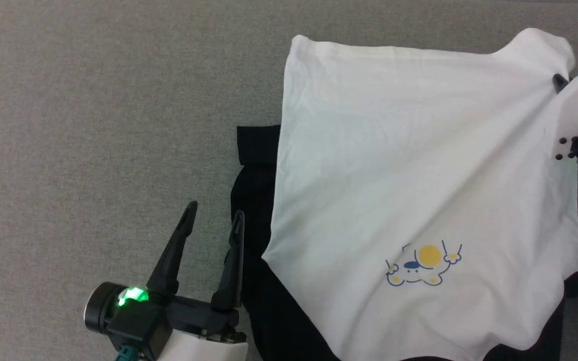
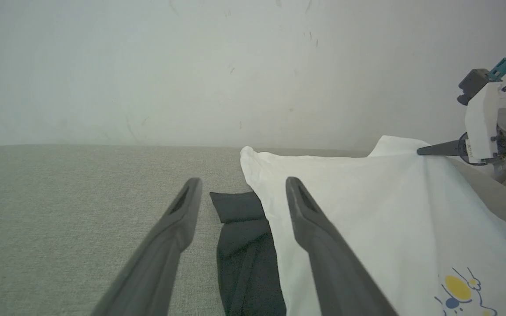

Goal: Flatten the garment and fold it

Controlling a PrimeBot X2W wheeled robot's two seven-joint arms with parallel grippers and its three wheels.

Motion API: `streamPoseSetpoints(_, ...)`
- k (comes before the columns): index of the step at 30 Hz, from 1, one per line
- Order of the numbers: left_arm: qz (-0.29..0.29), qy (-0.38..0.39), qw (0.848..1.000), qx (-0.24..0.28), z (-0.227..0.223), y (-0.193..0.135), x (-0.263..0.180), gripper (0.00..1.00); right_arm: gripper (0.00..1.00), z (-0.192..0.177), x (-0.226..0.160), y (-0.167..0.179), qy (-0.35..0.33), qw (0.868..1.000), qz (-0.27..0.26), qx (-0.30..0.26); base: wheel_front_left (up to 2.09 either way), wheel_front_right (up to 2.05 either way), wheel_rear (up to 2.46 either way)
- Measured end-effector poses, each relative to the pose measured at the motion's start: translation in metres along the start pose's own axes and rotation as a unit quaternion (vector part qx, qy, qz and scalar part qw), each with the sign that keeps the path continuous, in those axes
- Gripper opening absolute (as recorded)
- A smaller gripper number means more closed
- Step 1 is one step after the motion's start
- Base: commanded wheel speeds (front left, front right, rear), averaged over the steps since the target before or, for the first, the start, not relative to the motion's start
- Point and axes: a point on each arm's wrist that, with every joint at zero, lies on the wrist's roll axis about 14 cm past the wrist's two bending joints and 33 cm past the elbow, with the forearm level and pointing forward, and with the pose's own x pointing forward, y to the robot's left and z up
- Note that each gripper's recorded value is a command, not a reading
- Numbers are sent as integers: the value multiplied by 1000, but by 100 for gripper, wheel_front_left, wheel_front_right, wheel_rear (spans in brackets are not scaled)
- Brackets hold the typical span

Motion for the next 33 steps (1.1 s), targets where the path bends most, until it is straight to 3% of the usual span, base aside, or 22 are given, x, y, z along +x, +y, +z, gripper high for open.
streamPoseSetpoints(3, 0, 8, 1000, -1, -6, 0, 1, 100, 0, -11, 5, -9, 12, 1000, -14, 2, 0, 0, 0)
streamPoseSetpoints(5, -3, 13, 1000, -2, -9, 0, 2, 100, 25, -21, 8, -10, 23, 1000, -18, 6, 0, 0, 0)
streamPoseSetpoints(6, -2, 14, 1000, -2, -10, 0, 3, 100, 79, -26, 10, -9, 28, 999, -19, 10, 0, 0, 0)
streamPoseSetpoints(7, -2, 15, 1000, -1, -11, 1, 3, 100, 100, -30, 11, -8, 32, 999, -20, 13, 0, 0, 0)
streamPoseSetpoints(12, 0, 18, 1000, 1, -14, 3, 7, 100, 100, -39, 17, -4, 44, 999, -22, 12, 0, 0, 0)
streamPoseSetpoints(20, -8, 8, 1000, 0, -8, -1, 6, 100, 100, -17, 3, 1, 6, 1000, -20, 10, 0, 0, 0)
streamPoseSetpoints(26, -13, -20, 1000, 4, 12, -4, 1, 100, 100, 35, -31, -4, -103, 994, -18, 45, 0, 0, 0)
streamPoseSetpoints(33, -10, -50, 999, 11, 34, -1, -12, 100, 100, 54, -102, -17, -229, 969, -34, 86, 0, 0, 0)
